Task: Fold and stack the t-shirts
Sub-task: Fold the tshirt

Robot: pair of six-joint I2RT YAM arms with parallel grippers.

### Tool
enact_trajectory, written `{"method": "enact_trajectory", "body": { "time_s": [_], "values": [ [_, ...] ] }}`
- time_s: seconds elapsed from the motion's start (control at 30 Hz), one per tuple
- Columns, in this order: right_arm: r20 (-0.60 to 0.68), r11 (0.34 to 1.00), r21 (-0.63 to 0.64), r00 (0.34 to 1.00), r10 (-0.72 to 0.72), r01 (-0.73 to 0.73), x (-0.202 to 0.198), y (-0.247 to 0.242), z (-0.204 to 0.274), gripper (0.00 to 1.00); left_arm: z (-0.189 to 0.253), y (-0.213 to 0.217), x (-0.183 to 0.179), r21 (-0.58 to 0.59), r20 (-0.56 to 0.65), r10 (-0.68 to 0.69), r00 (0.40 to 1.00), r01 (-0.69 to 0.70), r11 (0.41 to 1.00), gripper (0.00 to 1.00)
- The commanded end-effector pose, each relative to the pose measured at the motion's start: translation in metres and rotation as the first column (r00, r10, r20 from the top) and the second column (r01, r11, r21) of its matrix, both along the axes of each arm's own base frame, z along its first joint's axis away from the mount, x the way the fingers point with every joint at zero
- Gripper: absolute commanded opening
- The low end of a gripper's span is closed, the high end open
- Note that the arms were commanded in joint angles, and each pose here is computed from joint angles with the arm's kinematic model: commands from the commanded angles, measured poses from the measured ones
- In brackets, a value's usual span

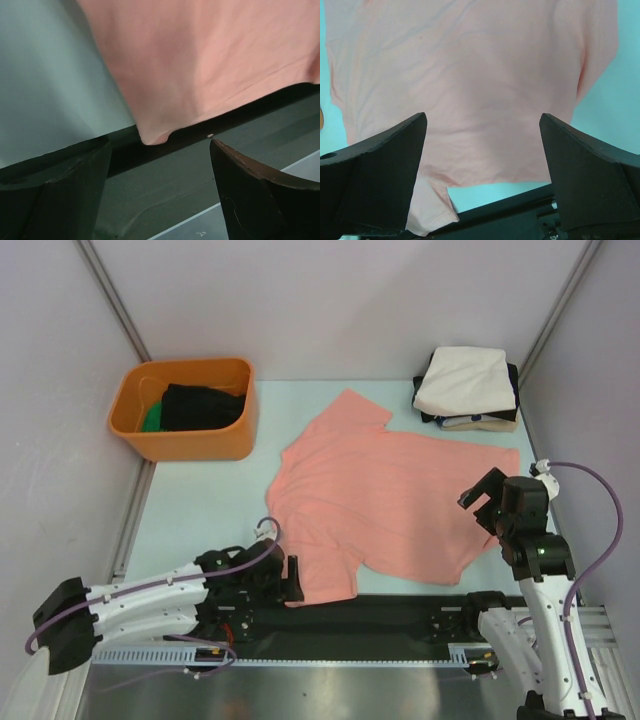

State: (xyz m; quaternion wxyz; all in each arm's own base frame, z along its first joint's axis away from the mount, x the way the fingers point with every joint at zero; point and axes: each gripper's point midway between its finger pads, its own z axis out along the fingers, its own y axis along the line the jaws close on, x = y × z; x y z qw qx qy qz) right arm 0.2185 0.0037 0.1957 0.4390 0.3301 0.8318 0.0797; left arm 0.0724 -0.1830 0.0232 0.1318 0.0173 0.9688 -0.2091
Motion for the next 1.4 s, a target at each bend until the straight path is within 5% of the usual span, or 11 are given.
{"method": "enact_trajectory", "body": {
  "time_s": [0.0,0.2,0.4,0.43,0.47,0.7,1.0,1.13,1.3,1.37],
  "values": [
    [-0.026,1.000,0.020,1.000,-0.017,0.018,-0.004,0.000,0.000,1.00,-0.014,-0.018,-0.019,-0.112,-0.084,0.045,0.995,-0.055,0.992,0.85],
    [-0.020,1.000,0.019,1.000,-0.016,0.017,-0.007,0.000,0.002,1.00,-0.016,-0.025,-0.010,-0.131,-0.043,0.078,0.996,-0.083,0.988,0.69],
    [-0.027,1.000,0.017,1.000,-0.011,0.012,-0.005,0.000,0.000,1.00,0.009,-0.045,0.029,-0.123,0.120,0.104,0.987,-0.089,0.988,0.29],
    [-0.034,1.000,0.016,0.999,-0.009,0.010,-0.005,0.001,-0.002,1.00,0.014,-0.044,0.034,-0.093,0.136,0.102,0.985,-0.090,0.992,0.05],
    [-0.035,1.000,0.016,0.999,-0.009,0.010,-0.005,0.001,-0.002,1.00,0.020,-0.043,0.044,-0.060,0.182,0.098,0.978,-0.088,0.994,0.00],
    [-0.195,0.992,0.123,0.979,0.058,-0.034,-0.004,0.024,-0.049,1.00,0.126,-0.059,0.155,-0.188,0.348,0.183,0.919,-0.123,0.974,0.00],
    [-0.274,0.979,0.163,0.948,0.164,-0.122,0.006,0.063,-0.085,1.00,0.171,-0.052,0.321,-0.206,0.384,0.296,0.875,-0.231,0.951,0.00],
    [-0.280,0.985,0.122,0.947,0.155,-0.125,0.011,0.059,-0.082,1.00,0.105,-0.066,0.377,-0.113,0.242,0.259,0.935,-0.238,0.965,0.00],
    [-0.197,0.995,0.039,0.976,0.099,-0.093,0.023,0.043,-0.044,1.00,0.090,-0.076,0.424,-0.099,0.223,0.245,0.943,-0.229,0.968,0.01],
    [-0.190,0.995,0.025,0.977,0.099,-0.096,0.023,0.041,-0.038,1.00,0.081,-0.079,0.430,-0.075,0.203,0.219,0.954,-0.208,0.975,0.19]
  ]
}}
